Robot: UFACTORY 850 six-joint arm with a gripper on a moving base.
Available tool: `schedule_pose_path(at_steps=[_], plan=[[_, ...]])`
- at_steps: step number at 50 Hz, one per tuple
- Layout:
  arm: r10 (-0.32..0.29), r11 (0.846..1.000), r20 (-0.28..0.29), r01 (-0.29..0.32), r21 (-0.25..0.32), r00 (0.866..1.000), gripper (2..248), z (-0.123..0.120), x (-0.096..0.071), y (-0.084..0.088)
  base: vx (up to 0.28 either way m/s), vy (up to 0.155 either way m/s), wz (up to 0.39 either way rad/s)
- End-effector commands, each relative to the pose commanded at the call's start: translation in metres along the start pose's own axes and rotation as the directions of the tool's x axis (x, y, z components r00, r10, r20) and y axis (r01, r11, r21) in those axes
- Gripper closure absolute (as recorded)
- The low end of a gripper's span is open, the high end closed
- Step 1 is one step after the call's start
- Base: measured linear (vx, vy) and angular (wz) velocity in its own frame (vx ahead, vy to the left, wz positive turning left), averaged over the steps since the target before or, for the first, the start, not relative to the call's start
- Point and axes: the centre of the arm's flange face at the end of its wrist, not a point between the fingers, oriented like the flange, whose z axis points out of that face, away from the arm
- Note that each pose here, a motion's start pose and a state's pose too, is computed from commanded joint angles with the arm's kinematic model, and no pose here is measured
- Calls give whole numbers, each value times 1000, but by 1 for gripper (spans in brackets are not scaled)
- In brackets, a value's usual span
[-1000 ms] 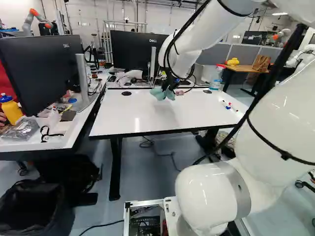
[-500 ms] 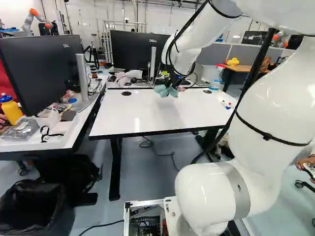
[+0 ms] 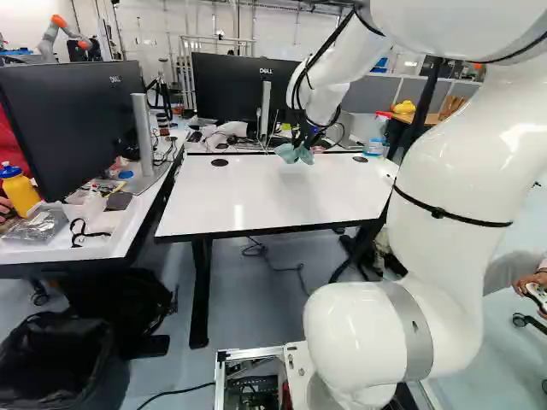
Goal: Clean the table with the green towel
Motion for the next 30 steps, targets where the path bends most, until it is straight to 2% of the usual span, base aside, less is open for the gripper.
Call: schedule_pose_path(at_steps=[30], plan=[[21,1000,-22,-22,-18,1000,199,40,44,16,0,0,0]])
